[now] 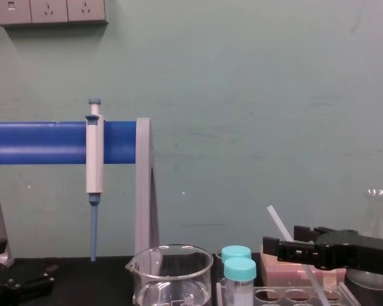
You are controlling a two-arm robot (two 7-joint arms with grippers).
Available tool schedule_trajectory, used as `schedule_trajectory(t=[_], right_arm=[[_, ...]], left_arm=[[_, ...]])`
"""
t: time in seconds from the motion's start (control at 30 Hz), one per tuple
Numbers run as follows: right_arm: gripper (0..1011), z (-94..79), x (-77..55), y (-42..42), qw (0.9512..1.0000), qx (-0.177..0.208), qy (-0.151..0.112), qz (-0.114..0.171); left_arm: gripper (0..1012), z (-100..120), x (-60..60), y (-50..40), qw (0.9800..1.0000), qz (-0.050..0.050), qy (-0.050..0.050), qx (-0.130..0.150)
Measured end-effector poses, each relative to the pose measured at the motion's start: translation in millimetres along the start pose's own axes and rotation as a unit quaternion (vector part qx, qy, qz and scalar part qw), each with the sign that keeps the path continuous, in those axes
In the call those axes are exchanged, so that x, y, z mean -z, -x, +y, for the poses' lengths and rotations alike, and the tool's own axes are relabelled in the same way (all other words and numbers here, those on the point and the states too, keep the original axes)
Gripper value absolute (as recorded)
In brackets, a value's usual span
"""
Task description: Pick up the stirring rod with one hand, then place it down.
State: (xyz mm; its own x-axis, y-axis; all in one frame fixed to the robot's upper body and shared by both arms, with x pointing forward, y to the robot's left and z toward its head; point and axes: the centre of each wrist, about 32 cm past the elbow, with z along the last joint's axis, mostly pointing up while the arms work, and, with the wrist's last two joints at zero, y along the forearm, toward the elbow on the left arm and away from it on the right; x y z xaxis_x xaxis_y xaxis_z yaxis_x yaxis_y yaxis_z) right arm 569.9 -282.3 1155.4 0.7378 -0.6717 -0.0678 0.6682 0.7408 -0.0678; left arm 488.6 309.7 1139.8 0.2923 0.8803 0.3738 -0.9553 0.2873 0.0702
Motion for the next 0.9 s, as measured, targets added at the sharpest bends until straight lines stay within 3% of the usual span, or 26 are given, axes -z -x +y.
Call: schedule_trajectory(t=[0.17, 0.33, 0.57, 0.9], right_arm=[[1003, -0.1, 0.2, 0.1, 1.0000, 0.000, 0.000, 0.000], [927, -0.1, 0.2, 0.1, 1.0000, 0.000, 0.000, 0.000], [743, -0.1, 0.2, 0.1, 1.0000, 0.000, 0.000, 0.000], [403, -0.1, 0.2, 0.1, 1.0000, 0.000, 0.000, 0.000]], left_arm=[[1000, 0.0, 0.0, 0.0, 1.0000, 0.000, 0.000, 0.000], [1000, 0.0, 0.0, 0.0, 1.0000, 0.000, 0.000, 0.000], [1000, 0.0, 0.0, 0.0, 1.0000, 0.000, 0.000, 0.000], [1000, 0.0, 0.0, 0.0, 1.0000, 0.000, 0.000, 0.000]])
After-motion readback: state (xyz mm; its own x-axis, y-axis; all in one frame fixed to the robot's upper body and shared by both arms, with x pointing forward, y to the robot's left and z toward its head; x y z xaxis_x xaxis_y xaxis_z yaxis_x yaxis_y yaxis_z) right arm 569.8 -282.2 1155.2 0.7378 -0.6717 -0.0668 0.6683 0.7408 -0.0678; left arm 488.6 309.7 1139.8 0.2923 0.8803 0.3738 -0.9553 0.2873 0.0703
